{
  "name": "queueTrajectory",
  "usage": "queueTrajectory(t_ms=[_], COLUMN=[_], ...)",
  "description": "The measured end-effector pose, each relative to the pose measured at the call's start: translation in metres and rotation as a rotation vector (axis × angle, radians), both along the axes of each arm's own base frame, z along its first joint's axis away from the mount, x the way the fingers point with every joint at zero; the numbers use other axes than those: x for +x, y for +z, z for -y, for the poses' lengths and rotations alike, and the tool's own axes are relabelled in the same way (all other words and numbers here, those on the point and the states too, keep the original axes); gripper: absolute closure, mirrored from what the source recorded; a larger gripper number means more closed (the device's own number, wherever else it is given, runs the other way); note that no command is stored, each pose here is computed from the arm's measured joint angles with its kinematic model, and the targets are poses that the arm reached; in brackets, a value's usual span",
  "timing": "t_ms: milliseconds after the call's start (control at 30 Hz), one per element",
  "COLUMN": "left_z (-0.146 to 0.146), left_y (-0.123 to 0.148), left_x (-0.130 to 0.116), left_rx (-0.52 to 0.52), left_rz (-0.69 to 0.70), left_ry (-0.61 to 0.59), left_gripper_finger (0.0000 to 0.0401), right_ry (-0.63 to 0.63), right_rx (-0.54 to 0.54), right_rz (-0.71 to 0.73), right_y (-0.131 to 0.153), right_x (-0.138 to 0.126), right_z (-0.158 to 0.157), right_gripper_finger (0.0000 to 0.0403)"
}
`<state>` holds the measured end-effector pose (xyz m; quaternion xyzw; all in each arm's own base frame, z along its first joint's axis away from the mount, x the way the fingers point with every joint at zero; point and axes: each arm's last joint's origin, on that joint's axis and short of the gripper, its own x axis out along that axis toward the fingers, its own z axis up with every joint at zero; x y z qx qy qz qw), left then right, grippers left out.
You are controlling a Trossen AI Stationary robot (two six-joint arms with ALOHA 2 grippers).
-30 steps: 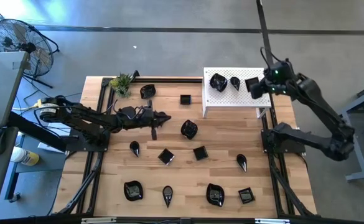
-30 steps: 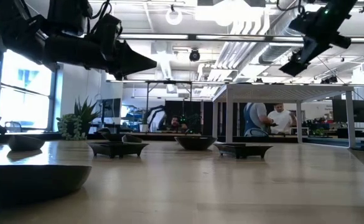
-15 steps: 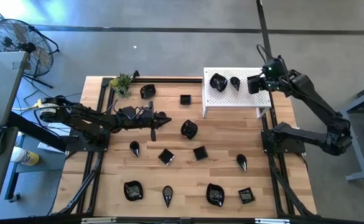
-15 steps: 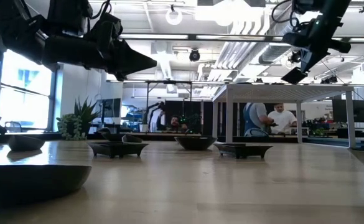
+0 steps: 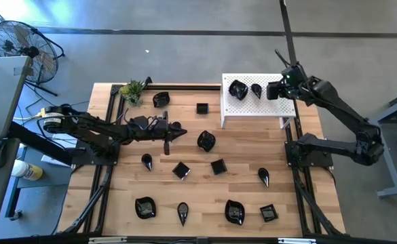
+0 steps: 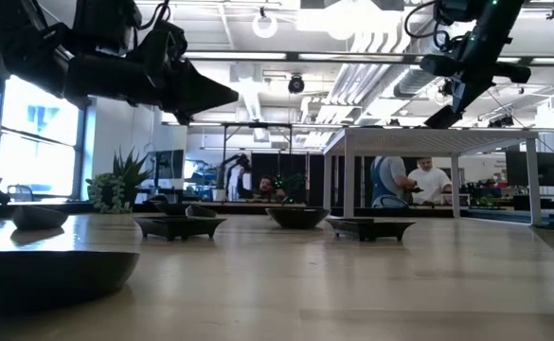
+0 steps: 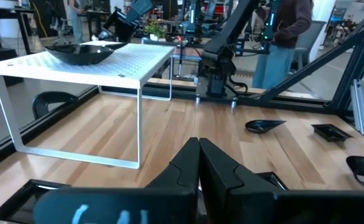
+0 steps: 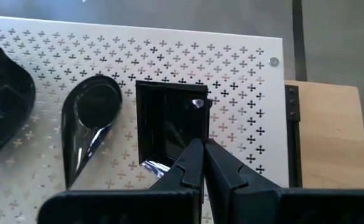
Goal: Pick & Place Mini shaped plates
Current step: Put the black square plate on the shelf
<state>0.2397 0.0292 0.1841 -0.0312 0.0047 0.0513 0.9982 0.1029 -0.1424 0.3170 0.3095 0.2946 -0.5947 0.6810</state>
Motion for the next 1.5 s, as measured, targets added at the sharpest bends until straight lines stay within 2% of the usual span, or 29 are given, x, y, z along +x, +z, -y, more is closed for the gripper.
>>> queueTrajectory(t_ms=[133,333,700,1000,1167,1300,1500], left_z=[0.000,0.001,0.001,0.001,0.001,0.001,0.001], left_y=[-0.002,-0.003,-0.003,-0.003,-0.003,-0.003,-0.003], left_x=[0.000,0.000,0.000,0.000,0.000,0.000,0.000], left_rx=[-0.003,-0.017,-0.019,-0.019,-0.019,-0.019,-0.019], left_rz=[-0.016,-0.030,-0.031,-0.031,-0.031,-0.031,-0.031], left_ry=[-0.014,-0.018,-0.024,-0.024,-0.024,-0.024,-0.021], left_gripper_finger=[0.0400,0.0400,0.0400,0.0400,0.0400,0.0400,0.0400], right_ry=[0.018,-0.023,-0.029,-0.036,-0.022,0.051,0.277], right_rx=[0.030,0.079,0.085,0.075,0.072,0.063,0.064], right_rz=[0.014,-0.049,-0.079,-0.095,-0.128,-0.160,-0.168], right_y=[-0.002,-0.011,-0.016,-0.016,-0.016,-0.012,-0.009], right_x=[0.002,0.005,0.009,0.009,0.007,0.006,0.015], right_z=[0.001,0.006,0.013,0.013,0.012,0.005,-0.009], right_gripper_finger=[0.0402,0.0402,0.0400,0.0334,0.0317,0.0324,0.0331])
